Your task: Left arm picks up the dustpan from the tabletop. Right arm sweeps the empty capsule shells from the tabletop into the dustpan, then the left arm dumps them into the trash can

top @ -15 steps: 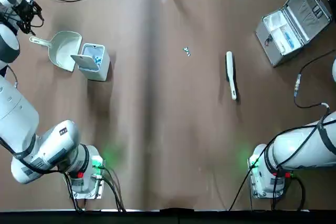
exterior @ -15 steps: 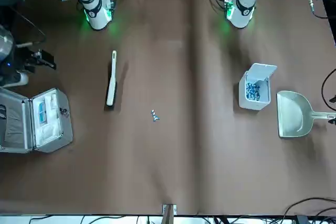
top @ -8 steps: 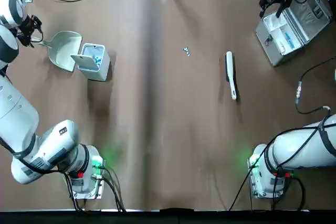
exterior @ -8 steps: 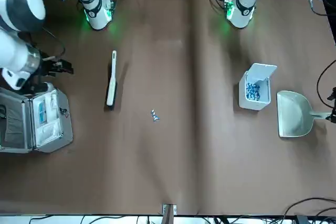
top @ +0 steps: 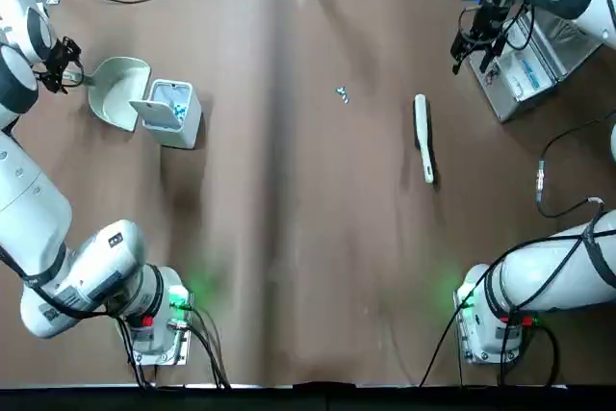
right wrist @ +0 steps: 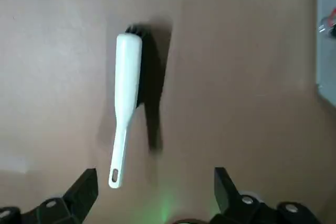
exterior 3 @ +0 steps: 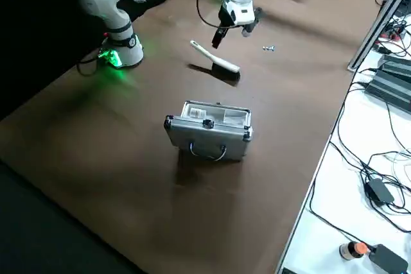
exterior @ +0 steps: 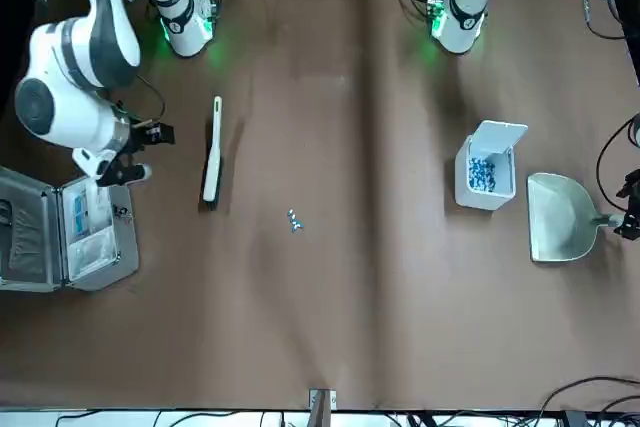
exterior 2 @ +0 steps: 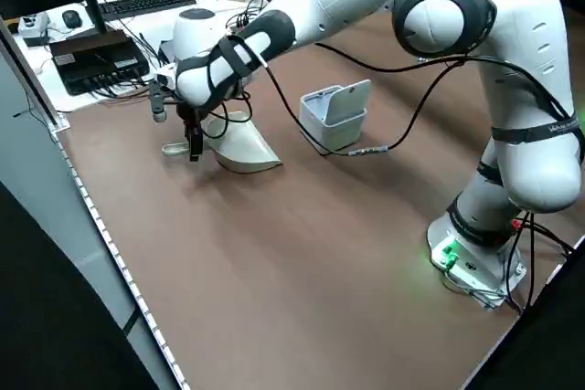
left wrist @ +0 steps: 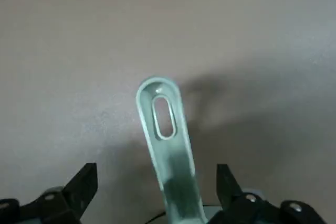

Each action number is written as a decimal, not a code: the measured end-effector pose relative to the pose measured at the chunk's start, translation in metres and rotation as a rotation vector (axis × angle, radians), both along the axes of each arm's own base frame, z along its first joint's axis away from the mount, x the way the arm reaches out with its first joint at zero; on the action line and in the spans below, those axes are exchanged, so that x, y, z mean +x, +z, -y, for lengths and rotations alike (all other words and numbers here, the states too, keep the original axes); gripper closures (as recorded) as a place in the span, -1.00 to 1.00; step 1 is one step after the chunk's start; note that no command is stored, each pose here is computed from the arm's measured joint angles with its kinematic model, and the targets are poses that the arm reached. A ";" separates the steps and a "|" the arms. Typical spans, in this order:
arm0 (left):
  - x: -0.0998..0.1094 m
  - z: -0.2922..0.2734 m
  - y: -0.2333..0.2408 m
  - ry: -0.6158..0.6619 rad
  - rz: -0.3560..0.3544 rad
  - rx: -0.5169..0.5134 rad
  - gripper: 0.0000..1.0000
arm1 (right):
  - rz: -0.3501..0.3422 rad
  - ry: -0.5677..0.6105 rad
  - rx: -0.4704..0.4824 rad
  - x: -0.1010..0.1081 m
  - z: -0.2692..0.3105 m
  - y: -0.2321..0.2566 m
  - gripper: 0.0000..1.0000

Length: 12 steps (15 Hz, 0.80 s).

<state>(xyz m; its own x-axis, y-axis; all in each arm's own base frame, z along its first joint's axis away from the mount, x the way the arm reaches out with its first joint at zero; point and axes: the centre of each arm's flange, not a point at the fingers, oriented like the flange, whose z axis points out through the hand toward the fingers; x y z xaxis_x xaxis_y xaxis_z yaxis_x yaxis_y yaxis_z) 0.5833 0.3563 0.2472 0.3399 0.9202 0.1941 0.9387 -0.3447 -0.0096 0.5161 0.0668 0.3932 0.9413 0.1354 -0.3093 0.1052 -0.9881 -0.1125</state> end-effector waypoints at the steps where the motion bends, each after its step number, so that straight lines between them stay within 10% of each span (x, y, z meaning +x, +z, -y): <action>1: 0.000 -0.001 -0.002 0.001 0.002 0.001 -1.00 | -0.011 0.002 0.005 -0.004 -0.003 -0.006 -0.96; 6: -0.008 -0.017 -0.009 0.019 0.015 0.023 -0.96 | -0.021 -0.012 0.045 -0.018 -0.019 -0.034 -0.95; 12: -0.006 -0.016 -0.010 0.015 0.021 0.026 -0.33 | -0.046 0.006 0.015 -0.043 -0.055 -0.066 -0.86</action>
<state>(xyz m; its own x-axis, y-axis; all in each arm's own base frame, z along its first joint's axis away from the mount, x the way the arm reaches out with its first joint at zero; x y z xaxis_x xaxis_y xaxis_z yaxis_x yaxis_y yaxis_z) 0.5771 0.3719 0.2370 0.3214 0.9199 0.2249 0.9439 -0.3302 0.0014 0.4728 0.1217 0.3272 0.9252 0.1457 -0.3505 0.1051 -0.9856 -0.1321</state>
